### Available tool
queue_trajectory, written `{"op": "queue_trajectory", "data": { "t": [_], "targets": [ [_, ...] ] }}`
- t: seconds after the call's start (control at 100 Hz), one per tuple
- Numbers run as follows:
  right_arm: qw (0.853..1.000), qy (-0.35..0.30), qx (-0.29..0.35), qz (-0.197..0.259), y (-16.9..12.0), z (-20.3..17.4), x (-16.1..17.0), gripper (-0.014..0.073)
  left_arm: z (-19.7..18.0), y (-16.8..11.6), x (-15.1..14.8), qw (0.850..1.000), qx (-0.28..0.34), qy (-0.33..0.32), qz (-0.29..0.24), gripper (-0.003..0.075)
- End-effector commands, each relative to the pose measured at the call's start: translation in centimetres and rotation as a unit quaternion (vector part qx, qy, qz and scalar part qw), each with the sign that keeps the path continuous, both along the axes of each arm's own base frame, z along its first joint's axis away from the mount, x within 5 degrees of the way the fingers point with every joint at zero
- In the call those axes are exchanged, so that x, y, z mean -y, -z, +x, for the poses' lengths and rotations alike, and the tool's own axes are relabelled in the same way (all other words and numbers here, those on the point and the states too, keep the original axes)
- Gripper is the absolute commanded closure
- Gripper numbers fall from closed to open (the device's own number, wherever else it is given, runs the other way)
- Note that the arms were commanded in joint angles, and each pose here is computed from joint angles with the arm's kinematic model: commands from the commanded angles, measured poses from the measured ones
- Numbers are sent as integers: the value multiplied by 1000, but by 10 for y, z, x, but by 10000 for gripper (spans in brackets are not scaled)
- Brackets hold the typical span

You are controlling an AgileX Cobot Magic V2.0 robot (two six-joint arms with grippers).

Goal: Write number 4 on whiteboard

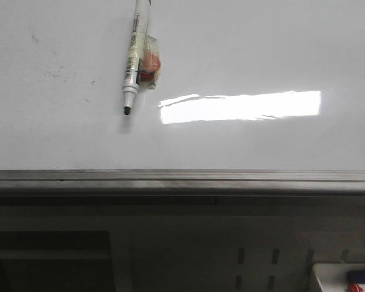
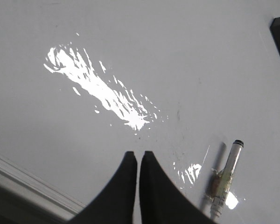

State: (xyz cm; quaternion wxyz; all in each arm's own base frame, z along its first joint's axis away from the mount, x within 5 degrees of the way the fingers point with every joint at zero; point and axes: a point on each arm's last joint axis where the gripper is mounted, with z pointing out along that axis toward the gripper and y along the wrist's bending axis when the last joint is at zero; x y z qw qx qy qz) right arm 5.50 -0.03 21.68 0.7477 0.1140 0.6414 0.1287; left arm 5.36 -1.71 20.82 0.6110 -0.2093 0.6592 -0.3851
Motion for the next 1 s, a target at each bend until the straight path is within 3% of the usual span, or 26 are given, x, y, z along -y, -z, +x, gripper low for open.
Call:
{"op": "queue_trajectory", "data": {
  "t": [0.0,0.15,0.3,0.37,0.43,0.52,0.58,0.65,0.74,0.82,0.99],
  "targets": [
    [997,2,79,2,-31,-8,0,641,-1,1,-1,1000,10,-7,-9,740],
    [998,-3,63,-22,-67,-16,-1,641,-6,-31,5,993,36,29,107,740],
    [997,-20,27,-66,-101,-12,-2,639,5,-79,8,959,32,37,280,731],
    [996,-36,1,-80,-113,-5,-4,636,18,-98,11,942,5,57,332,661],
    [995,-52,-19,-83,-122,2,-6,624,31,-110,15,930,-15,81,359,528],
    [992,-84,-30,-85,-133,11,-12,534,54,-123,23,933,-54,113,337,304],
    [990,-108,-33,-87,-137,16,-16,440,68,-128,29,940,-76,135,303,234],
    [986,-137,-39,-89,-139,21,-22,337,85,-131,39,941,-92,173,275,241],
    [979,-171,-59,-95,-135,27,-30,248,103,-135,57,928,-77,238,276,305],
    [973,-194,-76,-101,-131,31,-36,237,119,-133,74,917,-77,276,278,353],
    [964,-224,-93,-108,-127,37,-46,237,140,-123,117,892,-79,328,301,354]
  ]
}}
